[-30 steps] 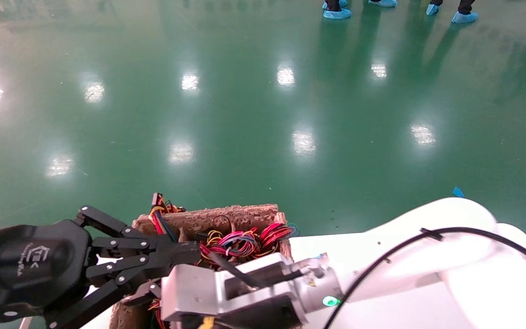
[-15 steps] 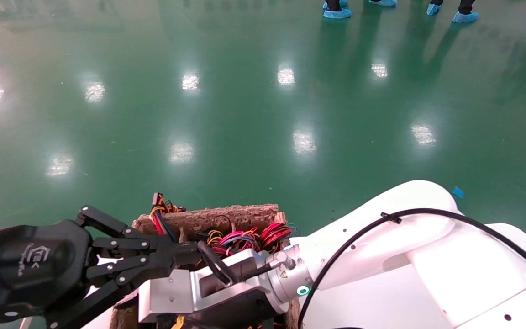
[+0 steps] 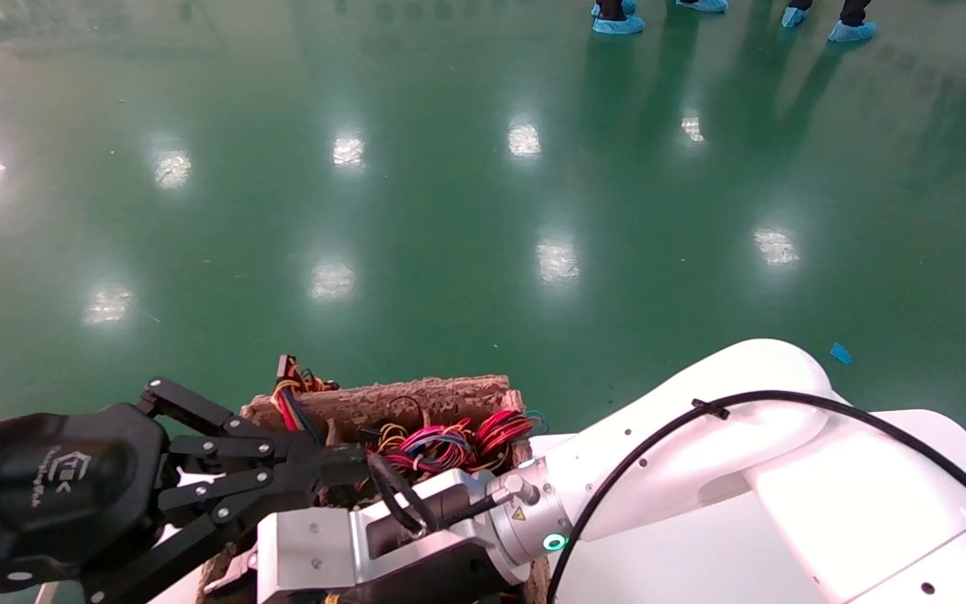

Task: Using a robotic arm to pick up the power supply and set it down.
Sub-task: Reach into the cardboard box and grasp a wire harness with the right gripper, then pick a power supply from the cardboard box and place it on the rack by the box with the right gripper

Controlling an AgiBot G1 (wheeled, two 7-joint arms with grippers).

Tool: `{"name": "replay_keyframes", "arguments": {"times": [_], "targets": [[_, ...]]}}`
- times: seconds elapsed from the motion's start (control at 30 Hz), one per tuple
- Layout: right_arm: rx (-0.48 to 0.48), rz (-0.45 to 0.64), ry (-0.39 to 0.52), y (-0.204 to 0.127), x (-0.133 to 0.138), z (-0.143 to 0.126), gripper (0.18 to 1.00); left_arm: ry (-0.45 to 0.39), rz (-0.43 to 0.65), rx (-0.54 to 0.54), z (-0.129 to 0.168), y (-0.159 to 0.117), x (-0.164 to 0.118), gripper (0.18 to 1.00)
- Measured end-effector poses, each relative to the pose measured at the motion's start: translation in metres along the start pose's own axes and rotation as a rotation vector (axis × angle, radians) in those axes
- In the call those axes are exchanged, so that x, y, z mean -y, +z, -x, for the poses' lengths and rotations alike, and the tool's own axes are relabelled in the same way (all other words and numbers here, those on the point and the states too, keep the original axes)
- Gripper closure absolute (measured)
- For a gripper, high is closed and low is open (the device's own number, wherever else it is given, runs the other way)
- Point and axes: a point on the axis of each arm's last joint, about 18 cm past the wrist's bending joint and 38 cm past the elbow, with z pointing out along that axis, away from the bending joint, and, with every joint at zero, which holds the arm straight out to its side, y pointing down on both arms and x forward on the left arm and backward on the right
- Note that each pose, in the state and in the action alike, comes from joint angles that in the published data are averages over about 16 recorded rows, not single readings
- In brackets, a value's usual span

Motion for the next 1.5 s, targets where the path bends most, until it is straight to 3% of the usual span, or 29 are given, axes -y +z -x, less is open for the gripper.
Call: {"name": "replay_keyframes", "arguments": {"times": [0.43,0.8,1.0,1.5], "targets": [[-0.008,-0.009,0.002,-0.001,0.001,0.0,0.701,0.0,0.0,0.0,0.0,0.0,0.0,0.993],[-0.032,-0.045,0.014,-0.008,0.0,0.0,0.904,0.0,0.0,0.0,0.0,0.0,0.0,0.993],[-0.061,-0.084,0.025,-0.019,-0.001,0.0,0.952,0.0,0.0,0.0,0.0,0.0,0.0,0.993],[-0.179,-0.242,0.044,-0.071,0.012,-0.004,0.975,0.0,0.0,0.0,0.0,0.0,0.0,0.993]]}}
